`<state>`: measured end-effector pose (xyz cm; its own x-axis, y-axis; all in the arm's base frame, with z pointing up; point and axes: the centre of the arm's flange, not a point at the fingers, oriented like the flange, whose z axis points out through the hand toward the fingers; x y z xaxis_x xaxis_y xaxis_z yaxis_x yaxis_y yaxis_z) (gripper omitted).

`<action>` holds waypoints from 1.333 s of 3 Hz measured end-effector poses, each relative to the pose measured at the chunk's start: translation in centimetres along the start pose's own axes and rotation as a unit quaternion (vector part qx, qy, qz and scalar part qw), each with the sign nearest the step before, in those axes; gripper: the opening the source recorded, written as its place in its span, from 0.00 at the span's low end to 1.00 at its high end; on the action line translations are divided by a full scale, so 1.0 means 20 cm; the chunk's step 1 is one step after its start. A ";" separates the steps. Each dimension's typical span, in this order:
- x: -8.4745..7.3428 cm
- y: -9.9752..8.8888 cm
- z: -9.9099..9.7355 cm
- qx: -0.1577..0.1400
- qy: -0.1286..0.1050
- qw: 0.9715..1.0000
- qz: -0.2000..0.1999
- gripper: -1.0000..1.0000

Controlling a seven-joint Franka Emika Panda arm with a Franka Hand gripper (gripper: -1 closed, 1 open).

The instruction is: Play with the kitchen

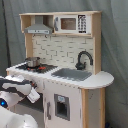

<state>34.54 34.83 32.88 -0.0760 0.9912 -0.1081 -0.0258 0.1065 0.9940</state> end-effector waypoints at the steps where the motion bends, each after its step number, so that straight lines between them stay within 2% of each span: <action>1: 0.00 0.00 0.00 -0.001 0.000 0.998 -0.060 0.00; 2: 0.00 0.00 0.00 -0.002 -0.001 0.993 -0.118 0.00; 3: 0.00 0.00 0.00 -0.004 -0.001 0.985 -0.170 0.00; 4: 0.00 -0.01 0.00 -0.006 -0.003 0.974 -0.226 0.00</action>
<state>34.54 34.77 32.76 -0.0491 0.8433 -0.5352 -0.0676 0.5319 0.8441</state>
